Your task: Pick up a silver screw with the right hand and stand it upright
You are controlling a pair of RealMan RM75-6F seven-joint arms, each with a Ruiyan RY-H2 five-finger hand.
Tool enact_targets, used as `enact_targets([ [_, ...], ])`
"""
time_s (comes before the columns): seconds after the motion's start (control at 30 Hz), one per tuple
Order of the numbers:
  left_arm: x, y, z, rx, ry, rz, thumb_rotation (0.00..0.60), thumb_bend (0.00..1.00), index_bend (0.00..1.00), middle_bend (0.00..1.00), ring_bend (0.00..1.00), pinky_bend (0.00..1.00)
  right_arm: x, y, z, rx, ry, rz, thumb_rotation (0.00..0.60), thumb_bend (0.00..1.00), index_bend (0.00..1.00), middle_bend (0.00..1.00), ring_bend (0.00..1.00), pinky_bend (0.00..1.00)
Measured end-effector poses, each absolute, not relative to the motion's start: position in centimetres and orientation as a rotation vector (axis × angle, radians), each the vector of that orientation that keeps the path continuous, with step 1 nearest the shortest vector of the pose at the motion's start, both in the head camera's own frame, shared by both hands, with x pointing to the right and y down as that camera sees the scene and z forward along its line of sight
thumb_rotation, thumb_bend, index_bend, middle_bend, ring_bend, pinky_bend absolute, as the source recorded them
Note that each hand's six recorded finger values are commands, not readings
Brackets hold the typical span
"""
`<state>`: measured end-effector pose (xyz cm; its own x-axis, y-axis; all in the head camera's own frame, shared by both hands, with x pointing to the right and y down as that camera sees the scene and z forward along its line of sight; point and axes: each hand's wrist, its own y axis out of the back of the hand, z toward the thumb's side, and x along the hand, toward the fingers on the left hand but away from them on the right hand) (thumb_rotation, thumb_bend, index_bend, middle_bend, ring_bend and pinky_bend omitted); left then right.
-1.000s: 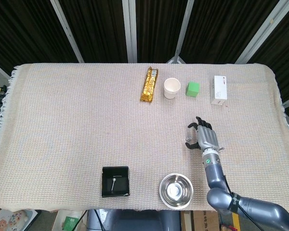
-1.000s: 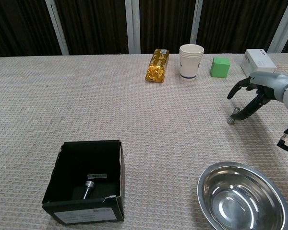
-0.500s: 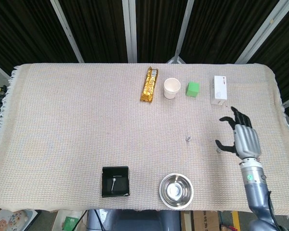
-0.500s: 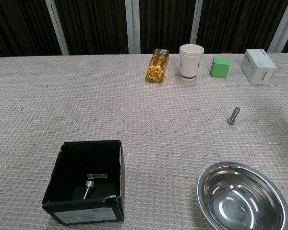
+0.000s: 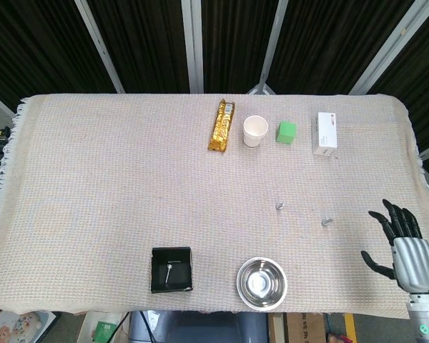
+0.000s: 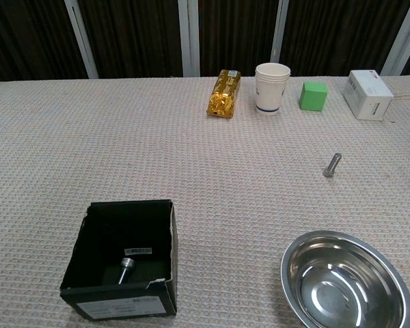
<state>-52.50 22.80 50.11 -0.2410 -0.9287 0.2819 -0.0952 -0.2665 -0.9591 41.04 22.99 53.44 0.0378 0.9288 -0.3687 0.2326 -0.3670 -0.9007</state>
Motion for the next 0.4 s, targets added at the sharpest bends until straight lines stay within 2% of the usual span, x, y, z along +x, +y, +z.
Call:
enact_targets([
  [0.4,-52.96,22.99,49.77,-1.366,1.304,-1.570,0.600,0.04,0.06,0.06,0.02,0.13,42.03,24.02,54.54,-1.575,-1.080,1.437,0.600,0.25,0.19,0.00,0.00,0.00],
])
